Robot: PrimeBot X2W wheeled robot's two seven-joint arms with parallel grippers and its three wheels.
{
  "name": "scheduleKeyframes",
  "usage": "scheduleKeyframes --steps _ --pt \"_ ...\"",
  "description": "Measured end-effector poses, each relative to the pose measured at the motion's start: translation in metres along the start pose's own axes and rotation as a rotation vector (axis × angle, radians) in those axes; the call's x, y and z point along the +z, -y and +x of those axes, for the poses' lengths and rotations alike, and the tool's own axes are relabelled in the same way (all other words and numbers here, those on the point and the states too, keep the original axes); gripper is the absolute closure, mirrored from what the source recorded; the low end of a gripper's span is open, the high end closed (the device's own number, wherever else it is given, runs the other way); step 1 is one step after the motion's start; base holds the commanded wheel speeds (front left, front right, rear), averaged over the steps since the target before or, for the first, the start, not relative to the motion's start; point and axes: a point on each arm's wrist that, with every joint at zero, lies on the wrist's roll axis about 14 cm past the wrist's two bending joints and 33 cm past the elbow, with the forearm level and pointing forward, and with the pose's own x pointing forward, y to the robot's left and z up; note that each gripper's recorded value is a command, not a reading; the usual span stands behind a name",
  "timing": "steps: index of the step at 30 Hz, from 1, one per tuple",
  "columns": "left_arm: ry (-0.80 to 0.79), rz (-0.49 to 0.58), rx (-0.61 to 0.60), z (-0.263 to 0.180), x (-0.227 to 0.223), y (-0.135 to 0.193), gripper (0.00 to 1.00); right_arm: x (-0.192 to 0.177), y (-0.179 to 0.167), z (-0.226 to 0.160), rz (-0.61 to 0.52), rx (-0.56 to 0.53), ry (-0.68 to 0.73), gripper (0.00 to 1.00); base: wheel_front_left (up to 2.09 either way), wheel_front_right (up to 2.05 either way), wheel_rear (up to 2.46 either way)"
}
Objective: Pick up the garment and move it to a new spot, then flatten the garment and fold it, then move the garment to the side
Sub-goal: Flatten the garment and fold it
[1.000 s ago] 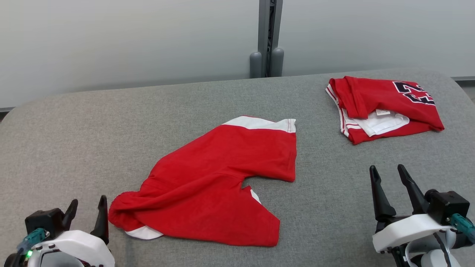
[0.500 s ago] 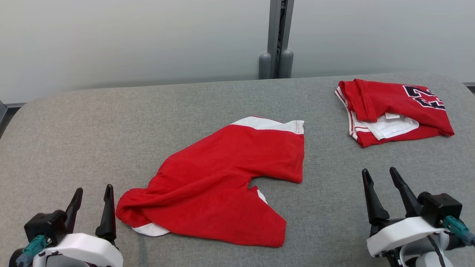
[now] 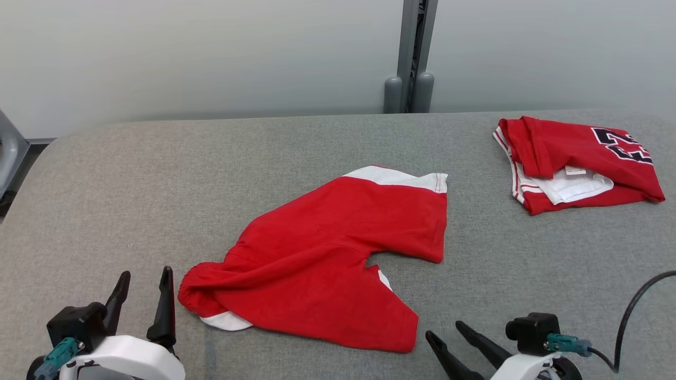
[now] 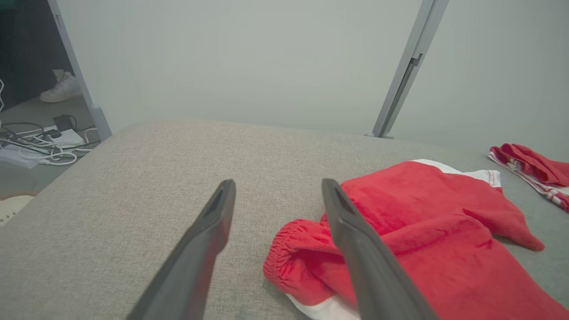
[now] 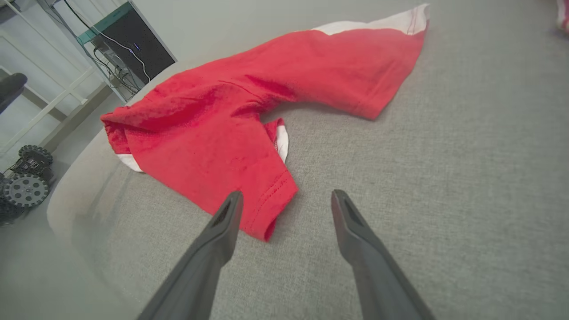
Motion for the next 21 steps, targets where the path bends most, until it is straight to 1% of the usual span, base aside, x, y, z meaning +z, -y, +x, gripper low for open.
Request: scheduleKeyframes --steps 3,7,11,16,17,18,19,21 --pt "-0.006 -0.004 0.008 -0.001 -0.003 -0.003 0.00 -0.015 -0.006 -0.001 0.037 0.037 -0.083 0.00 0.00 0.00 0.00" --pt "-0.013 -0.008 0.018 -0.002 -0.005 -0.007 0.00 -0.023 -0.014 0.001 0.068 0.071 -0.123 0.00 0.00 0.00 0.00" --pt "-0.016 -0.014 0.029 -0.001 -0.006 -0.011 0.00 -0.035 -0.020 0.008 0.074 0.100 -0.177 0.00 0.00 0.00 0.00" --pt "-0.025 -0.021 0.050 -0.004 -0.010 -0.017 0.00 -0.039 -0.022 0.017 0.065 0.114 -0.194 0.00 0.00 0.00 0.00" --pt "-0.022 -0.021 0.055 -0.004 -0.009 -0.018 0.00 -0.040 -0.024 0.019 0.064 0.119 -0.197 0.22 0.00 0.00 0.00" --pt "-0.021 -0.022 0.060 -0.005 -0.009 -0.020 0.00 -0.042 -0.024 0.021 0.061 0.121 -0.206 0.50 0.00 0.00 0.00" --pt "-0.022 -0.023 0.063 -0.005 -0.009 -0.021 0.00 -0.043 -0.024 0.021 0.059 0.122 -0.210 0.60 0.00 0.00 0.00" --pt "-0.020 -0.023 0.069 -0.006 -0.009 -0.023 0.00 -0.044 -0.023 0.024 0.057 0.121 -0.213 1.00 0.00 0.00 0.00"
